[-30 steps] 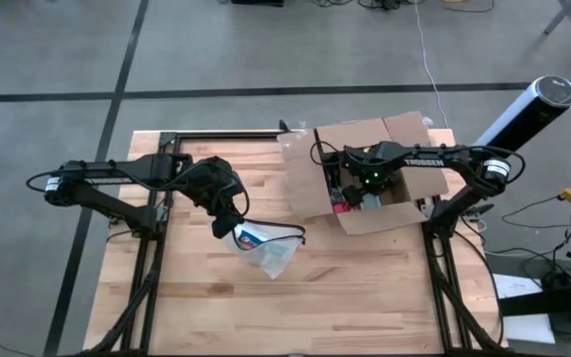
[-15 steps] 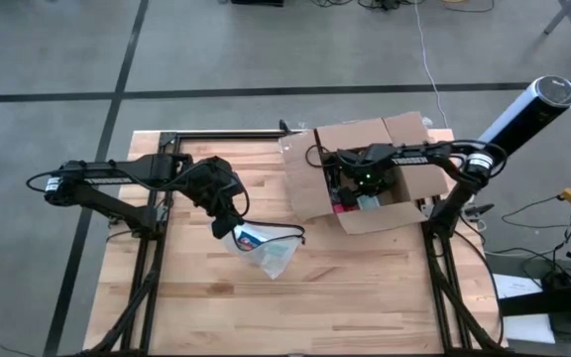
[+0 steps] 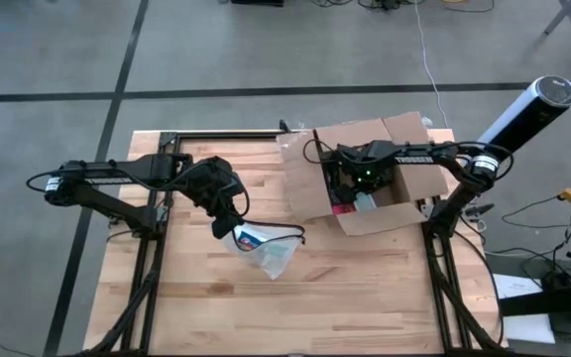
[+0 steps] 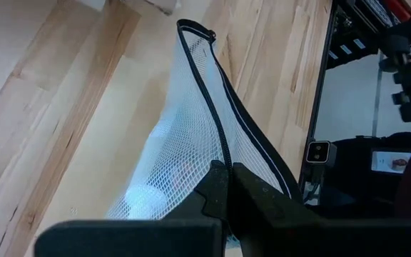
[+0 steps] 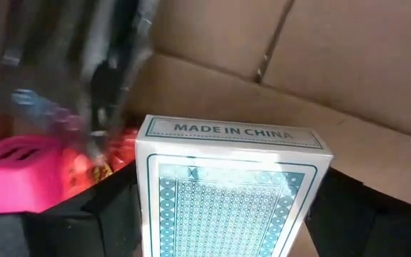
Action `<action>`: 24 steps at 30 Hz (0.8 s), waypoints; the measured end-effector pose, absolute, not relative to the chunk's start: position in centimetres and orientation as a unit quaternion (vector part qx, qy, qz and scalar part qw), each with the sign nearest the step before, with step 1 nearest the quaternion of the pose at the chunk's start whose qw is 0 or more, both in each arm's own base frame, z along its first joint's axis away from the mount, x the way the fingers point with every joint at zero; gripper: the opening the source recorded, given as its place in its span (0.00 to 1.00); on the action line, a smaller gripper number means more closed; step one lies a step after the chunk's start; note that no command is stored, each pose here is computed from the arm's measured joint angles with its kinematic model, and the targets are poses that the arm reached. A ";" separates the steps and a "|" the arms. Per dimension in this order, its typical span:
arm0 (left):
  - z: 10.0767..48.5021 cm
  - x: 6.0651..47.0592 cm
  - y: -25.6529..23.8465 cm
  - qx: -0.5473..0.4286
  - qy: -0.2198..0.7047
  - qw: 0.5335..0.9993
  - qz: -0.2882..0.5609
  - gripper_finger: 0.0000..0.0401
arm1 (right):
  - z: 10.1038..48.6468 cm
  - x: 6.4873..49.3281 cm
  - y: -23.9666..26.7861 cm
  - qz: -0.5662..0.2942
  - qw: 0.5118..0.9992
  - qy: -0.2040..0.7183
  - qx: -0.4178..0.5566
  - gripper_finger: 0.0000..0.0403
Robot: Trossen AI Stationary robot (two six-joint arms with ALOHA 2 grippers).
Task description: Unpack boxes
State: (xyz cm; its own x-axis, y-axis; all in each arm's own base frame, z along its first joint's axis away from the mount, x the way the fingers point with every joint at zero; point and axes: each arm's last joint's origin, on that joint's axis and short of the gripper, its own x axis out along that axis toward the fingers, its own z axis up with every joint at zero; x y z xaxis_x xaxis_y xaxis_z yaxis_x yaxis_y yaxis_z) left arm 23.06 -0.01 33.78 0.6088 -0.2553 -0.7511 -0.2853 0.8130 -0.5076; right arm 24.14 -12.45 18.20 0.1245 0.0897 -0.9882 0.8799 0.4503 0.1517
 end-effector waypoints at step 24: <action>33.8 23.1 0.0 -0.304 0.442 0.844 0.008 0.00 | 37.9 29.4 -10.4 -0.140 0.884 0.233 0.380 0.71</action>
